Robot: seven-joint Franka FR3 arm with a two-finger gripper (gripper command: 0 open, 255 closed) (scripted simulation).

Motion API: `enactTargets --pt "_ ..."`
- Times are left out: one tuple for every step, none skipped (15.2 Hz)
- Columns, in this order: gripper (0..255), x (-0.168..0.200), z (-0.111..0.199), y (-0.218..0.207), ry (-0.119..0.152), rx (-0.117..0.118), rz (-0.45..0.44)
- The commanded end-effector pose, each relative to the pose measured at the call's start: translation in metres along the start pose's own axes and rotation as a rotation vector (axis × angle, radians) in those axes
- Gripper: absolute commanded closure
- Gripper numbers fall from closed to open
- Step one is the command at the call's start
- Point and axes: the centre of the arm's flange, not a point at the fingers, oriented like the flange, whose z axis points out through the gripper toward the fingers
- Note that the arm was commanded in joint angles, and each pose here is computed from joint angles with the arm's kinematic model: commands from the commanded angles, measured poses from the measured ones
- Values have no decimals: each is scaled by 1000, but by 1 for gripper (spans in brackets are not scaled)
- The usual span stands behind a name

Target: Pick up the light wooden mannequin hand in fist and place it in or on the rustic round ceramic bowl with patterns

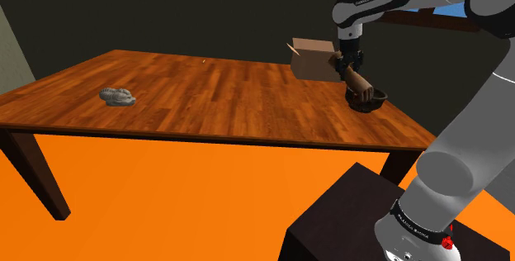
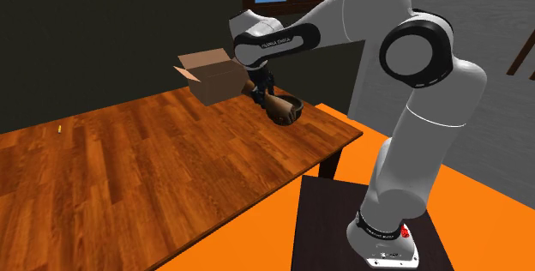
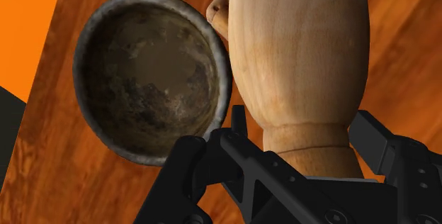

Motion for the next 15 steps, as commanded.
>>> enactTargets --pt "255 -2 -10 3 0 0 0" --pt "255 -3 -15 4 0 0 0" --pt "255 -4 -20 6 0 0 0" --pt "255 -5 -23 6 0 0 0" --pt "255 -5 -20 19 0 0 0" --pt "255 -5 -18 32 0 0 0" --pt "255 -5 -15 45 0 0 0" --pt "255 -6 -13 58 0 0 0" --pt "255 -6 -10 71 0 0 0" --pt "255 -6 -7 84 0 0 0" --pt "255 -7 -5 97 0 0 0" --pt "255 -7 -2 110 0 0 0" --pt "255 -7 0 123 0 0 0" --pt "255 -7 3 136 0 0 0" --pt "255 -8 5 149 0 0 0"
